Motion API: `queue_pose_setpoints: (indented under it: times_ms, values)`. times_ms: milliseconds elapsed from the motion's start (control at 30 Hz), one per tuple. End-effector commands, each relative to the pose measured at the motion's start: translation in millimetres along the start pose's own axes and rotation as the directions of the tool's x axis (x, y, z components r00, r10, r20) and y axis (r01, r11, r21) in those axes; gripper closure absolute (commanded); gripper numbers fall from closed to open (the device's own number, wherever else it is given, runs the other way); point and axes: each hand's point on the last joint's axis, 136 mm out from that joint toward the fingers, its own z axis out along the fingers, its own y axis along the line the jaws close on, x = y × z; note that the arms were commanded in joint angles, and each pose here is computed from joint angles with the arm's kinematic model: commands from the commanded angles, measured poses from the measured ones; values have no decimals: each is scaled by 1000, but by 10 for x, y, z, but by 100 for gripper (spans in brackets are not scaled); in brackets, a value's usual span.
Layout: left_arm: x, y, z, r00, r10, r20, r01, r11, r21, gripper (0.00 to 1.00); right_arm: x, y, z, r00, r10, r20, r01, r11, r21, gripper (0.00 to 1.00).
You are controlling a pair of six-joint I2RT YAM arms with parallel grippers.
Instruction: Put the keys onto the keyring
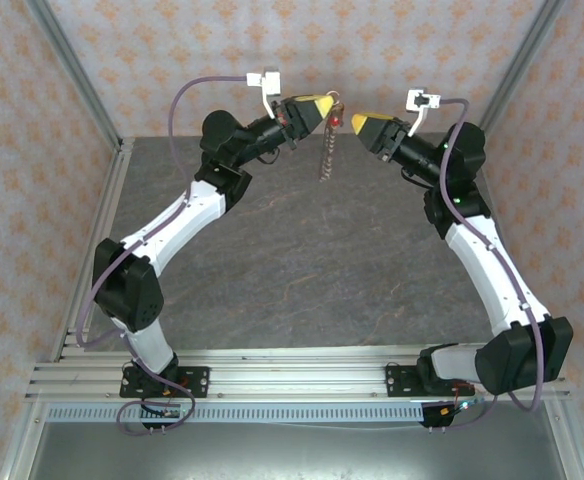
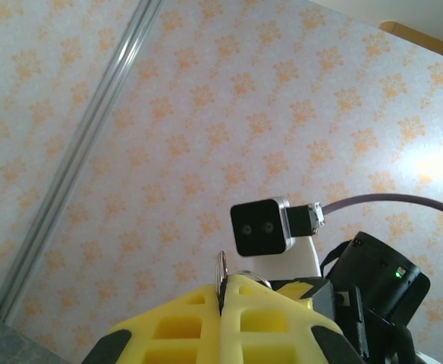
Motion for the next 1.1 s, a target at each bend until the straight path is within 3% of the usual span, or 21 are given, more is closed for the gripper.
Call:
queue_pose_setpoints:
  times_ms: [0, 767, 867, 1067]
  values:
    - [-106, -237, 61, 1000, 25, 16, -27, 995, 95, 100, -143, 310, -20, 998, -66, 5, 66, 991, -113, 61]
    - [20, -270, 128, 999, 4, -39, 1, 992, 126, 100, -131, 372, 62, 997, -81, -18, 77, 984, -160, 64]
    - [23, -258, 131, 999, 2, -40, 3, 992, 123, 100, -102, 408, 69, 996, -84, -32, 77, 981, -178, 70]
    - [25, -249, 138, 999, 1, -41, 4, 993, 122, 100, -40, 445, 53, 994, -89, -57, 77, 978, -195, 93]
